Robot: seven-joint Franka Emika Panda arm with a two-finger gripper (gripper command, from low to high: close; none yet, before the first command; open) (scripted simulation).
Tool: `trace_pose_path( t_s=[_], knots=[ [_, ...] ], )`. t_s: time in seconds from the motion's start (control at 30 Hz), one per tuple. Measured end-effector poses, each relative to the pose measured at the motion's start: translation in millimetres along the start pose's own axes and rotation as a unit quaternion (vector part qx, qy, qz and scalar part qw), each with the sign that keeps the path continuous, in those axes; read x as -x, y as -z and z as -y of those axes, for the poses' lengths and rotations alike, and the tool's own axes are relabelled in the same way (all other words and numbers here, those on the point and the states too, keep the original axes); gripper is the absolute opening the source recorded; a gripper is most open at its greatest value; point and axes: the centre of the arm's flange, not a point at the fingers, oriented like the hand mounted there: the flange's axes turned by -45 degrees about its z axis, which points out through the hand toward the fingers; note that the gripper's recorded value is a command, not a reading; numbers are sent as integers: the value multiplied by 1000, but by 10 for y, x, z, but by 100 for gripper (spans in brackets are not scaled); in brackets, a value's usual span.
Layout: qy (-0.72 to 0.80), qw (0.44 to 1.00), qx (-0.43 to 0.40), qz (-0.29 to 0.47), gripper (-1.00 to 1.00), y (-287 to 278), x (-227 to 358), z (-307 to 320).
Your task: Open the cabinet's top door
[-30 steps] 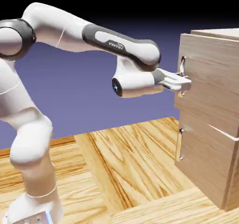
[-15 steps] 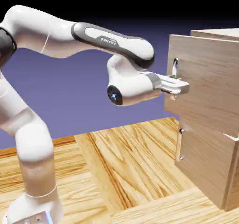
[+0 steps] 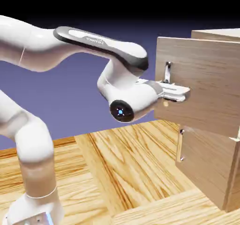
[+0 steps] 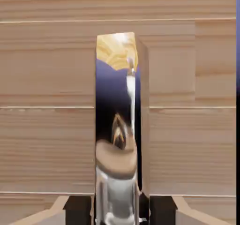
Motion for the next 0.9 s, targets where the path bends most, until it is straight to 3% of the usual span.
trace_pose_path(
  t_s=[0.47, 0.9],
  knots=[
    [0, 984, 175, 0, -100, 771, 1, 655],
    [0, 955, 295, 0, -100, 1125, 1, 1237]
  ],
)
